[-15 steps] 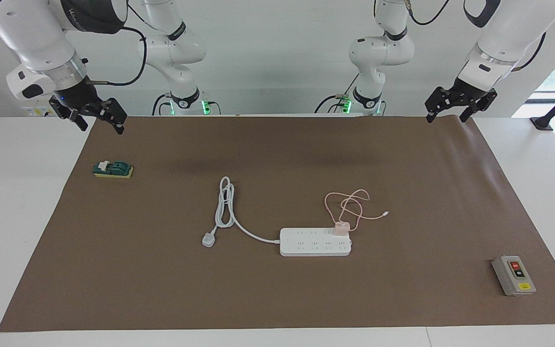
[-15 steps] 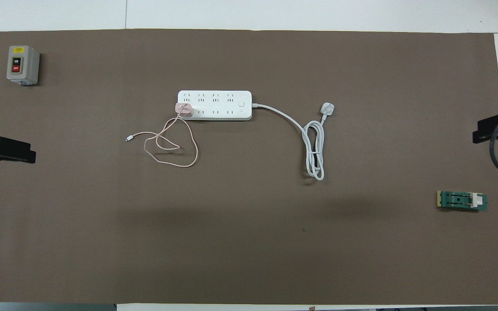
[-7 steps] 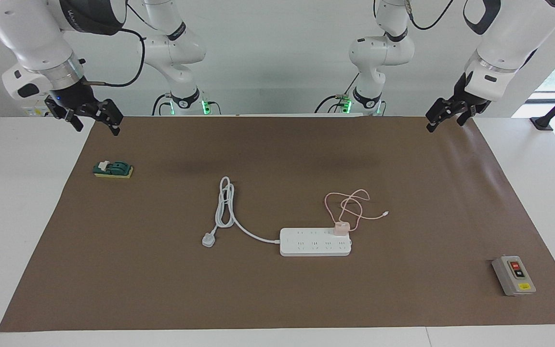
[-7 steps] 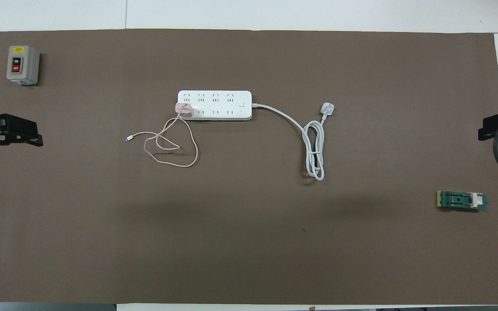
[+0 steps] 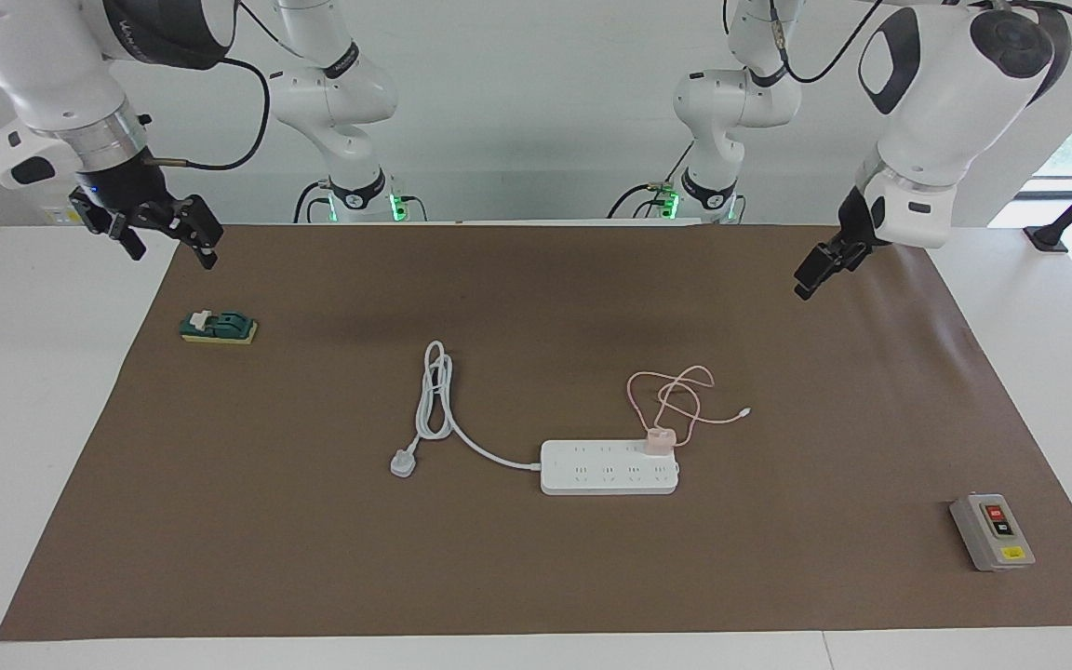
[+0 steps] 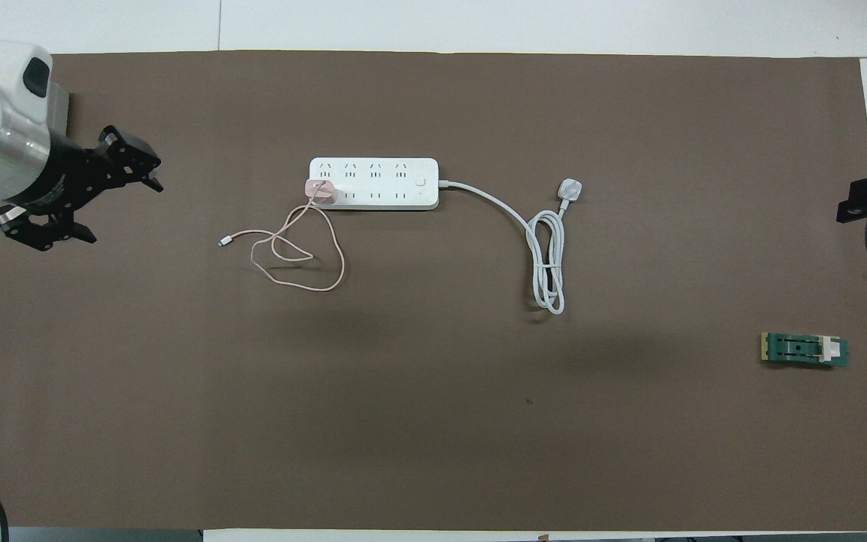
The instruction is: Unplug charger and place it aside
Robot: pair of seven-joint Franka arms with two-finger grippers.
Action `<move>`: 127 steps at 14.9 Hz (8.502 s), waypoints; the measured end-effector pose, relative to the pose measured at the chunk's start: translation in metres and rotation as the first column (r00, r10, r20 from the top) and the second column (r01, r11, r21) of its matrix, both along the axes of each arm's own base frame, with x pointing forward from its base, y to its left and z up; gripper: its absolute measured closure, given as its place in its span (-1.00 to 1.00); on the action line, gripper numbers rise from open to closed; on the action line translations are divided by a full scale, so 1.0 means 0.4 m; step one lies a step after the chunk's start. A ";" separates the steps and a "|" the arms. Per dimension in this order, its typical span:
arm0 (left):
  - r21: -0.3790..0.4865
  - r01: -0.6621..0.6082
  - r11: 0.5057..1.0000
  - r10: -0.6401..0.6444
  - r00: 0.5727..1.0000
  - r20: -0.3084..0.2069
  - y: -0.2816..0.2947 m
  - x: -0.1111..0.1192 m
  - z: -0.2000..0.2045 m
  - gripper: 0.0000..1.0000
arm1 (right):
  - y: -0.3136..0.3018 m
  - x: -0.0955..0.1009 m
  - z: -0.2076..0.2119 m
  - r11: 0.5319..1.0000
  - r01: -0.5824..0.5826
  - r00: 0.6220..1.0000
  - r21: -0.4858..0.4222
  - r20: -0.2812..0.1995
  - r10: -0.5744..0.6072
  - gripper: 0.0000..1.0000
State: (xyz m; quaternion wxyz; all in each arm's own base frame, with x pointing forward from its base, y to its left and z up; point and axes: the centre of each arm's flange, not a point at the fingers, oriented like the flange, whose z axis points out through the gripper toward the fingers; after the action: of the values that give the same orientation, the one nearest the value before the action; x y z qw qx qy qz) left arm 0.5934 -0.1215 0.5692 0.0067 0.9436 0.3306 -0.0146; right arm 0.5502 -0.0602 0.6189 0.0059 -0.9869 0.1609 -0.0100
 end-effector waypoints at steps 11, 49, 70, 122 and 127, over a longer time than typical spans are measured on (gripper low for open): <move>-0.016 -0.550 0.835 0.550 0.833 0.066 -0.231 0.139 -0.298 -1.00 | 0.387 0.231 -0.177 0.534 0.828 0.560 0.170 -0.247 -0.791 -1.00; 0.063 -0.710 0.701 0.706 0.704 0.074 -0.431 0.152 -0.587 0.38 | 0.893 0.354 -0.803 0.340 0.922 0.385 0.185 -0.505 -0.773 -1.00; 0.065 -0.719 0.692 0.715 0.695 0.082 -0.434 0.151 -0.588 0.38 | 1.001 0.300 -0.821 0.483 0.835 0.550 0.264 -0.375 -0.746 -1.00; 0.103 -0.549 0.830 0.545 0.836 0.065 -0.416 0.166 -0.437 0.38 | 0.933 0.360 -0.886 0.345 0.891 0.448 0.294 -0.449 -0.774 -0.83; 0.098 -0.212 0.972 0.210 0.977 0.032 -0.401 0.153 -0.388 0.38 | 0.952 0.358 -0.874 0.349 0.885 0.458 0.307 -0.448 -0.768 -1.00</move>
State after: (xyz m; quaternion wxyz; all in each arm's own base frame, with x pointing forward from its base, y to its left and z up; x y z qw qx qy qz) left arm 0.6547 -0.2819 0.4139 -0.0358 0.9024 0.4292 0.0131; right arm 0.6934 0.3208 0.2693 0.2376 -0.7207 0.6355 0.1426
